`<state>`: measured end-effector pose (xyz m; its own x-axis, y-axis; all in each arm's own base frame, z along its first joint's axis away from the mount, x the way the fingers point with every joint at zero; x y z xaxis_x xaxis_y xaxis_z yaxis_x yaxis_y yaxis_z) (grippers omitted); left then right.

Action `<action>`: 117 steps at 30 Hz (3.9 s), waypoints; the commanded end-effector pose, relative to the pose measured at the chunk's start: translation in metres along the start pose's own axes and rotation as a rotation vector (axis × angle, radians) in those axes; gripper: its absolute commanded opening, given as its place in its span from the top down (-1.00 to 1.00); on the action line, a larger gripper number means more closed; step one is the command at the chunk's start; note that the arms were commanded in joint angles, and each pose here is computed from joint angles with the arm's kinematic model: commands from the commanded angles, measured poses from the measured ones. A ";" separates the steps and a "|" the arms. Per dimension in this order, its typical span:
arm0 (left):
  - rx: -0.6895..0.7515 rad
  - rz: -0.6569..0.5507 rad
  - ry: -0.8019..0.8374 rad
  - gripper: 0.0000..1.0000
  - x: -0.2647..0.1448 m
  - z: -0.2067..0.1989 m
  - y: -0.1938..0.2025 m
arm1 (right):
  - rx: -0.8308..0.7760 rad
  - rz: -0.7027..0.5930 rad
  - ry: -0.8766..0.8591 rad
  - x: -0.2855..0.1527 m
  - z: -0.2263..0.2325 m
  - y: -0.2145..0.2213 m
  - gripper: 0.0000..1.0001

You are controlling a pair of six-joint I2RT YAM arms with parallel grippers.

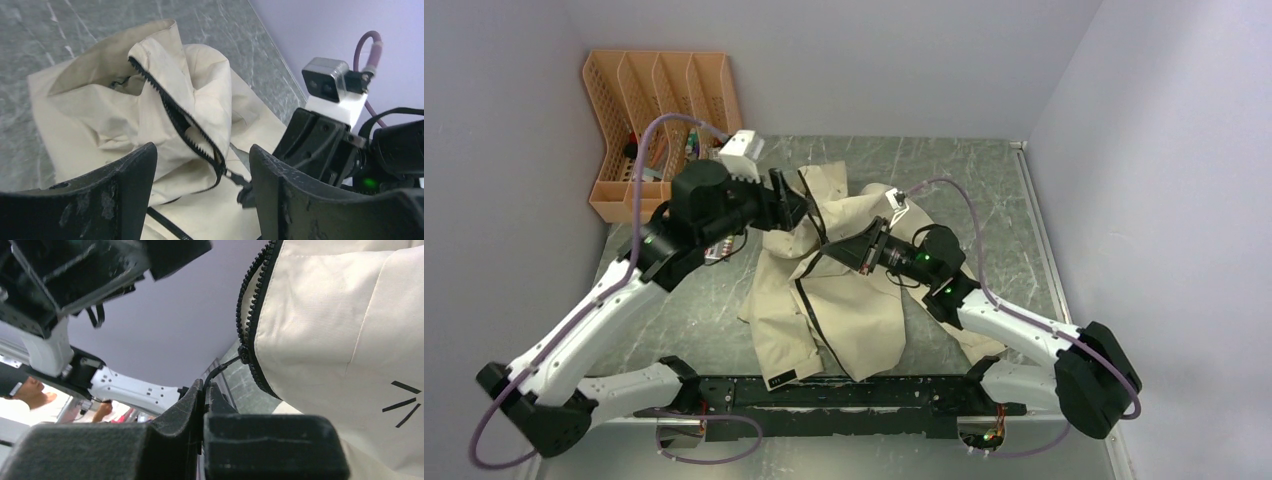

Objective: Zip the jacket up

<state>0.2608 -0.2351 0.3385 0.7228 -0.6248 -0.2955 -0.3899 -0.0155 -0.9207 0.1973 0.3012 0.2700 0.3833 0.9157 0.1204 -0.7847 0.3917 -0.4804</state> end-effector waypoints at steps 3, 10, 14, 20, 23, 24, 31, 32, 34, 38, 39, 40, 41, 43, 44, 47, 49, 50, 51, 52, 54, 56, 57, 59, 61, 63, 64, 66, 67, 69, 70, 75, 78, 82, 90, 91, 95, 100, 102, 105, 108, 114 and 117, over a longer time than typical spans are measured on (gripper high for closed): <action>0.017 -0.044 -0.047 -0.45 -0.030 0.013 0.014 | 0.011 -0.083 -0.097 0.016 0.036 -0.028 1.00; 0.042 0.007 0.143 -0.37 -0.024 -0.008 0.050 | 0.028 -0.160 -0.100 0.019 0.052 -0.049 1.00; 0.061 0.007 0.220 -0.38 -0.010 -0.015 0.062 | 0.043 -0.172 -0.120 0.019 0.058 -0.052 1.00; 0.090 -0.038 0.248 -0.43 0.010 -0.017 0.058 | 0.042 -0.162 -0.150 0.019 0.066 -0.052 1.00; 0.095 -0.057 0.263 -0.47 0.019 -0.018 0.060 | 0.044 -0.165 -0.153 0.018 0.066 -0.052 1.00; 0.098 -0.075 0.267 -0.48 0.023 -0.018 0.059 | 0.049 -0.167 -0.155 0.018 0.067 -0.052 1.00; 0.075 -0.093 0.293 -0.29 0.040 -0.019 0.069 | 0.082 -0.190 -0.173 0.017 0.075 -0.059 1.00; 0.076 -0.085 0.301 -0.19 0.041 -0.021 0.071 | 0.083 -0.198 -0.173 0.018 0.076 -0.061 1.00; 0.078 -0.067 0.307 0.04 0.043 -0.023 0.075 | 0.077 -0.225 -0.178 0.019 0.081 -0.068 1.00; 0.084 -0.044 0.322 0.56 0.042 -0.030 0.083 | 0.052 -0.285 -0.190 0.025 0.092 -0.085 1.00; 0.090 -0.040 0.327 0.68 0.041 -0.033 0.085 | 0.043 -0.296 -0.191 0.028 0.095 -0.090 1.00; 0.100 -0.033 0.331 0.76 0.040 -0.036 0.087 | 0.034 -0.306 -0.193 0.030 0.098 -0.095 1.00; 0.112 -0.023 0.333 0.83 0.039 -0.040 0.090 | 0.022 -0.319 -0.196 0.032 0.100 -0.100 1.00; 0.138 0.011 0.335 0.84 0.039 -0.048 0.100 | -0.004 -0.355 -0.199 0.037 0.103 -0.110 1.00; 0.146 0.025 0.333 0.84 0.038 -0.051 0.104 | -0.013 -0.373 -0.199 0.039 0.105 -0.115 1.00; 0.148 0.053 0.338 0.84 0.037 -0.059 0.115 | -0.059 -0.414 -0.201 0.046 0.112 -0.130 1.00; 0.135 0.057 0.345 0.84 0.035 -0.062 0.122 | -0.091 -0.443 -0.200 0.050 0.117 -0.140 1.00; 0.124 0.058 0.346 0.84 0.034 -0.062 0.125 | -0.103 -0.458 -0.201 0.051 0.121 -0.146 1.00; 0.115 0.058 0.349 0.84 0.032 -0.062 0.129 | -0.119 -0.468 -0.209 0.052 0.126 -0.151 1.00; 0.106 0.056 0.352 0.84 0.031 -0.063 0.131 | -0.134 -0.479 -0.212 0.053 0.129 -0.156 1.00; 0.091 0.058 0.359 0.84 0.027 -0.064 0.136 | -0.155 -0.502 -0.214 0.056 0.135 -0.165 1.00; 0.079 0.062 0.369 0.84 0.024 -0.066 0.142 | -0.174 -0.521 -0.220 0.058 0.138 -0.174 1.00; 0.075 0.067 0.372 0.84 0.023 -0.066 0.145 | -0.185 -0.532 -0.218 0.059 0.140 -0.178 1.00; 0.064 0.084 0.371 0.84 0.021 -0.066 0.153 | -0.202 -0.556 -0.216 0.060 0.141 -0.187 1.00; 0.056 0.099 0.365 0.84 0.019 -0.065 0.160 | -0.220 -0.580 -0.216 0.059 0.144 -0.197 1.00; 0.045 0.106 0.363 0.84 0.018 -0.064 0.166 | -0.228 -0.601 -0.226 0.057 0.148 -0.208 1.00; 0.042 0.107 0.361 0.84 0.017 -0.064 0.168 | -0.233 -0.607 -0.235 0.056 0.152 -0.212 1.00; 0.034 0.105 0.347 0.84 0.017 -0.061 0.168 | -0.241 -0.612 -0.240 0.055 0.155 -0.217 1.00; 0.033 0.103 0.339 0.84 0.018 -0.060 0.168 | -0.244 -0.614 -0.240 0.055 0.156 -0.218 1.00; 0.035 0.092 0.326 0.84 0.019 -0.060 0.161 | -0.245 -0.610 -0.236 0.055 0.155 -0.218 1.00; 0.038 0.088 0.314 0.84 0.021 -0.059 0.158 | -0.242 -0.606 -0.228 0.055 0.151 -0.218 1.00; 0.070 0.046 0.280 0.84 0.029 -0.060 0.132 | -0.246 -0.538 -0.206 0.057 0.141 -0.207 1.00; 0.101 0.022 0.266 0.84 0.037 -0.059 0.116 | -0.247 -0.514 -0.172 0.050 0.131 -0.202 1.00; 0.117 -0.018 0.222 0.84 0.051 -0.050 0.086 | -0.265 -0.488 -0.132 0.037 0.122 -0.192 1.00; 0.130 -0.099 0.179 0.84 0.074 -0.033 0.034 | -0.235 -0.432 -0.018 0.018 0.087 -0.164 0.55; 0.134 -0.108 0.170 0.84 0.077 -0.031 0.028 | -0.238 -0.433 -0.009 0.015 0.087 -0.163 0.41; 0.163 -0.147 0.155 0.84 0.090 -0.027 0.000 | -0.255 -0.437 0.032 -0.002 0.091 -0.157 -0.03; 0.200 -0.198 0.159 0.84 0.108 -0.031 -0.040 | -0.287 -0.500 0.088 -0.037 0.097 -0.150 -0.35; 0.223 -0.211 0.160 0.84 0.117 -0.033 -0.055 | -0.306 -0.497 0.129 -0.047 0.095 -0.146 -0.40; 0.267 -0.258 0.147 0.84 0.129 -0.034 -0.082 | -0.327 -0.500 0.205 -0.064 0.089 -0.141 -0.46; 0.310 -0.288 0.128 0.84 0.145 -0.030 -0.107 | -0.346 -0.511 0.248 -0.080 0.088 -0.136 -0.51; 0.356 -0.358 0.112 0.84 0.168 -0.019 -0.164 | -0.385 -0.556 0.288 -0.107 0.095 -0.132 -0.53; 0.379 -0.420 0.130 0.84 0.168 -0.024 -0.193 | -0.399 -0.559 0.329 -0.115 0.090 -0.130 -0.54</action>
<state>0.4419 -0.3633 0.3924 0.7084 -0.7020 -0.0726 -0.0360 0.0668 -0.9971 0.2103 0.1657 0.4144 0.8025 0.5352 0.2636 -0.2466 0.7000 -0.6702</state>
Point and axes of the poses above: each gripper's point midway between its finger pads, its own x axis out along the fingers, its own z axis along the line the jaws close on, y = z × x, the point moved 2 cm from there along -x, back along the fingers, and after that the axes turned 12 degrees about x, right-handed, at the moved point
